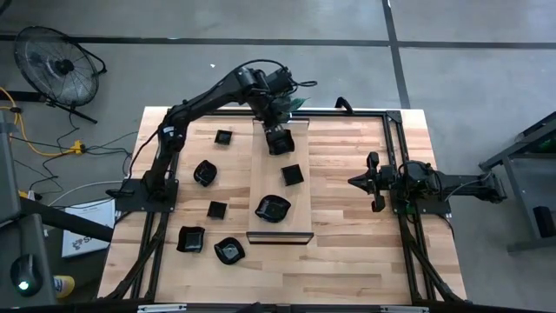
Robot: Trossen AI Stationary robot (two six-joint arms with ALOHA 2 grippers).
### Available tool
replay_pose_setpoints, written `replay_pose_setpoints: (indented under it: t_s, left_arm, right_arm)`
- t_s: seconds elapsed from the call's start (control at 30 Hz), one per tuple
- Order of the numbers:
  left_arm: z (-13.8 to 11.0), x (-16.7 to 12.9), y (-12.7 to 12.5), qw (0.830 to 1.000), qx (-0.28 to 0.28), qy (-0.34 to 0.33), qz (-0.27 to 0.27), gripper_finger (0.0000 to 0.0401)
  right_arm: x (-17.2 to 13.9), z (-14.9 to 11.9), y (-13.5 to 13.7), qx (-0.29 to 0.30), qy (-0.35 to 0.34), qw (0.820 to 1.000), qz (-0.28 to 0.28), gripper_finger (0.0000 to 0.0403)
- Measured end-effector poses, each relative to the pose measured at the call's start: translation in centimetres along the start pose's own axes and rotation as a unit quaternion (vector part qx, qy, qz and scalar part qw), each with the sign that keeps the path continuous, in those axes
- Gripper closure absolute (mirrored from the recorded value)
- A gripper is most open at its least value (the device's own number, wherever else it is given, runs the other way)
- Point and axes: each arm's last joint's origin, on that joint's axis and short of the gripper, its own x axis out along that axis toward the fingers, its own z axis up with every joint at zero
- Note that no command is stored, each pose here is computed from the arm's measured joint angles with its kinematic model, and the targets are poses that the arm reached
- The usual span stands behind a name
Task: Pick & Place Mini shaped plates
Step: Stack the black square plate on top of the black square plate on the shelf
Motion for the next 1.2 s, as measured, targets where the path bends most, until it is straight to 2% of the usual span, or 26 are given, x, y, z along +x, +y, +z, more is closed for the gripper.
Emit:
replay_pose_setpoints:
  t_s: [0.23,0.3,0.47,0.53,0.67,1.0,1.2]
  left_arm:
    - [-2.2,-3.9,-0.8,1.0,0.0,0.018,-0.002,0.0306]
    - [-2.9,-5.3,-1.1,1.0,-0.001,0.002,-0.004,0.0306]
    - [-5.9,-7.9,-2.2,1.0,-0.005,0.003,-0.009,0.0306]
    - [-7.2,-8.1,-2.6,1.0,-0.009,0.004,0.006,0.0306]
    - [-10.4,-7.6,-2.9,0.999,-0.032,-0.002,0.039,0.0306]
    - [-20.3,-3.2,-4.6,0.994,-0.105,-0.021,0.011,0.0306]
    - [-24.5,-0.6,-4.6,0.984,-0.175,-0.012,0.024,0.0306]
  right_arm:
    - [0.0,0.0,0.0,0.0,0.0,1.0,0.0,0.0391]
    - [0.0,0.0,0.0,0.0,0.0,1.0,0.0,0.0391]
    - [0.0,0.0,0.0,0.0,0.0,1.0,0.0,0.0391]
    - [0.0,0.0,0.0,0.0,0.0,1.0,0.0,0.0391]
    - [0.0,0.0,0.0,0.0,0.0,1.0,0.0,0.0391]
    - [0.0,0.0,0.0,0.0,0.0,1.0,0.0,0.0391]
    - [0.0,0.0,0.0,0.0,0.0,1.0,0.0,0.0391]
